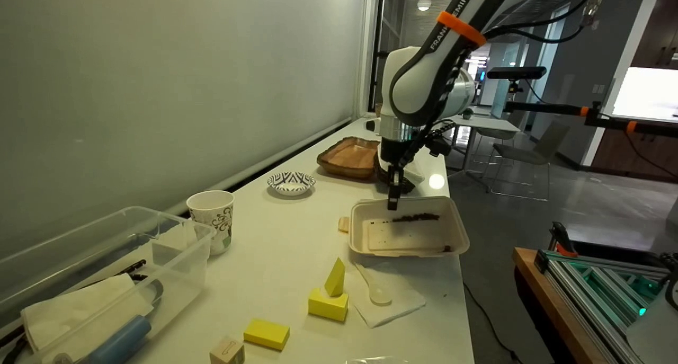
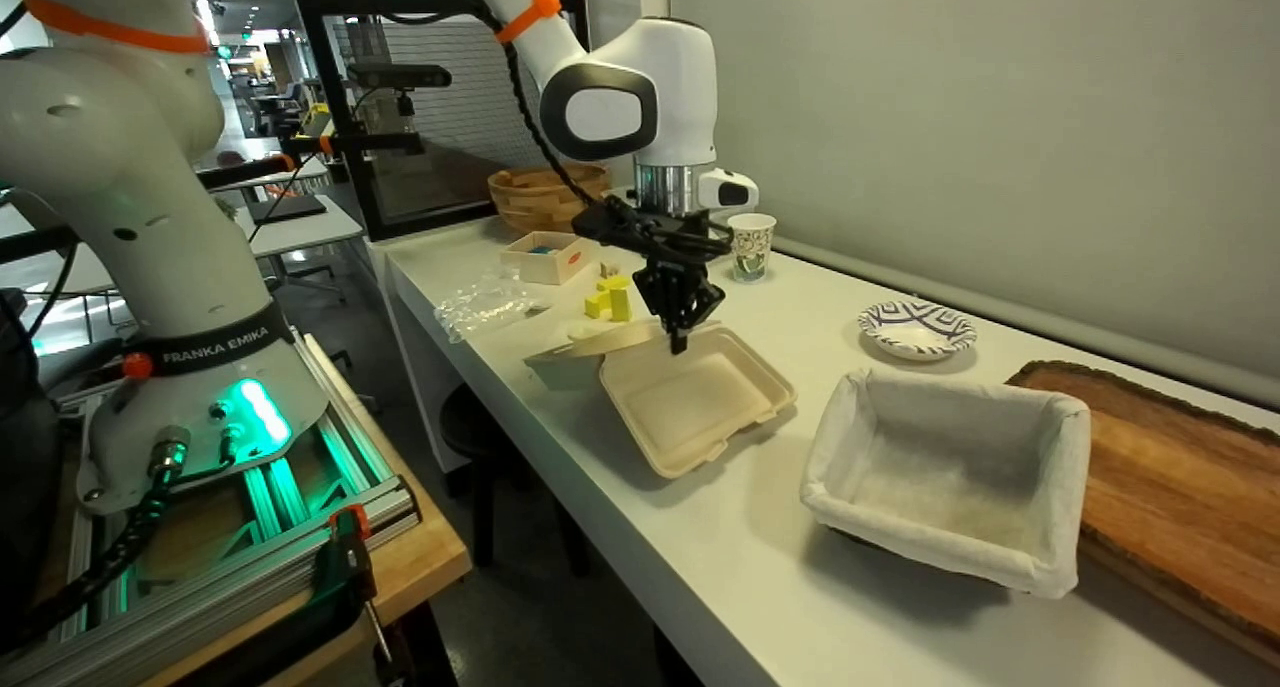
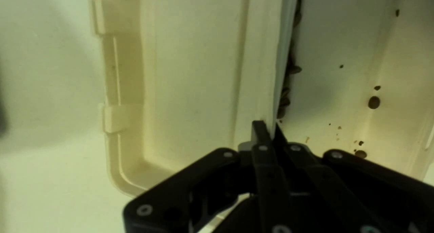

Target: Move the takeaway pack closer to the edge and move the small beige object closer to the wall

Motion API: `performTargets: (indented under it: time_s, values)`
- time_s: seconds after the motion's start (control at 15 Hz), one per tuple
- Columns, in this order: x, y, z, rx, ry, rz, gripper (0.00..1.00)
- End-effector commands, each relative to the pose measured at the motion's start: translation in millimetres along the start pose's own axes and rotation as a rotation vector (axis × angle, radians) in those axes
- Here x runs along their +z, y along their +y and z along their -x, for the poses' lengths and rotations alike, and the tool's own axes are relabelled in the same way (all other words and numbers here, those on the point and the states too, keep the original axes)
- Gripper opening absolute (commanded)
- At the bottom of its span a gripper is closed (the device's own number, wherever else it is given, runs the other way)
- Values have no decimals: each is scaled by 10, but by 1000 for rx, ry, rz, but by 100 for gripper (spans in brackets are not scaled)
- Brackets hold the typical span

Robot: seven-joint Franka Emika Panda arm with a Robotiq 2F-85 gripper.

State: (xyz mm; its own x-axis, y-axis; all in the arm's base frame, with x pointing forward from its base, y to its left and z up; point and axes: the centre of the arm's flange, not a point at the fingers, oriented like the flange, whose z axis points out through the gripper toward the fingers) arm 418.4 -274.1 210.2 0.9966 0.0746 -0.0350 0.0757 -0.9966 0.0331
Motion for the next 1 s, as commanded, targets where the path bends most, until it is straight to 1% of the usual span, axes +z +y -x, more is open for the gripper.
performTargets:
  time_s: [0.0,0.27,0.4,0.6,0.67,0.8,0.87,0.93]
  values:
    - [155,28,188,-9,-34,-21,1]
    - [267,97,252,-20,-58,-31,1]
    - [314,131,255,-26,-65,-32,29]
    - [340,135,240,-44,-75,-38,50]
    - [330,132,225,-53,-78,-40,59]
    - [210,137,158,-66,-75,-43,72]
    - [136,145,124,-74,-77,-48,81]
    - [27,173,65,-82,-77,-51,88]
